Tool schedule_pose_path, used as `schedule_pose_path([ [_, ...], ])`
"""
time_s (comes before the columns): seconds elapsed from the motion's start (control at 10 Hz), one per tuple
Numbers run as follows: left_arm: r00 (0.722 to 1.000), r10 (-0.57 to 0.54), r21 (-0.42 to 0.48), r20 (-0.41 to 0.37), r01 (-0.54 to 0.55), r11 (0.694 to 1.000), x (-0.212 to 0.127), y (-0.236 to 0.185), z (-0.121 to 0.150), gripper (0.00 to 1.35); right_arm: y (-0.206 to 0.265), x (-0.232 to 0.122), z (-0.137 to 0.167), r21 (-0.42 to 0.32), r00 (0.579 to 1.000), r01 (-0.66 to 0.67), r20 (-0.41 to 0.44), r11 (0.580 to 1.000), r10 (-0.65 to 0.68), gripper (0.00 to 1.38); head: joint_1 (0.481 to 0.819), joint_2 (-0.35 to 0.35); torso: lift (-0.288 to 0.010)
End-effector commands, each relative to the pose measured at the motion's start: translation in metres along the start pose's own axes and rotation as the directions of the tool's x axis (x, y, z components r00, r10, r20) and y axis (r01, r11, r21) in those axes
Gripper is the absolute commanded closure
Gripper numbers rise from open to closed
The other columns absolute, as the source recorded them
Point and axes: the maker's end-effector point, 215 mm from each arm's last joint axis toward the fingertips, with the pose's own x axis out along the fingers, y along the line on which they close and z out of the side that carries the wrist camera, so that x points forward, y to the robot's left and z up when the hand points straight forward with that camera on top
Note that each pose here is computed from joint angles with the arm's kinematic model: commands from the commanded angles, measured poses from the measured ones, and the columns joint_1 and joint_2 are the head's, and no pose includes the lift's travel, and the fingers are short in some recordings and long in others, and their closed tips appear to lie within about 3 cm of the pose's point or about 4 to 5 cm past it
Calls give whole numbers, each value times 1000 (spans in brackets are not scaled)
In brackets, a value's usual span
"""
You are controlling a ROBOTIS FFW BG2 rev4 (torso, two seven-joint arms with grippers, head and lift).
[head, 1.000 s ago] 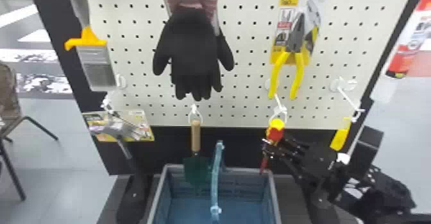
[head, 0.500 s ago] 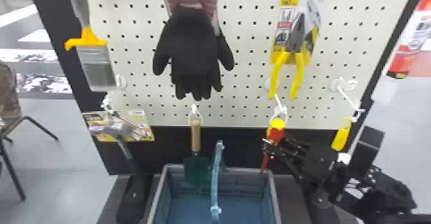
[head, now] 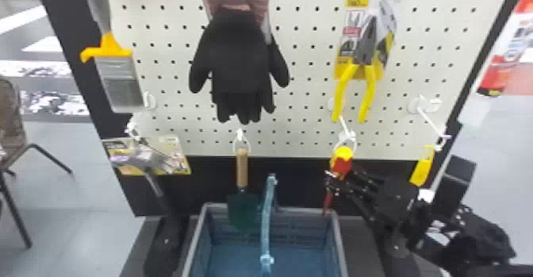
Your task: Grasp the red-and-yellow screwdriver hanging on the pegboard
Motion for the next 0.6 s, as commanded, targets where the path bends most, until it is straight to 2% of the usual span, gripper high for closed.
schedule_pose_path([
  [0.0, 1000, 0, 0, 0, 0, 1000, 0, 0, 0, 512, 0, 0, 0, -1, 1000, 0, 1, 1000, 0, 1145, 549, 0, -100],
  [0.5, 1000, 0, 0, -2, 0, 1000, -1, 0, -1, 512, 0, 0, 0, -1, 1000, 1, 1, 1000, -1, 1145, 549, 0, -100],
])
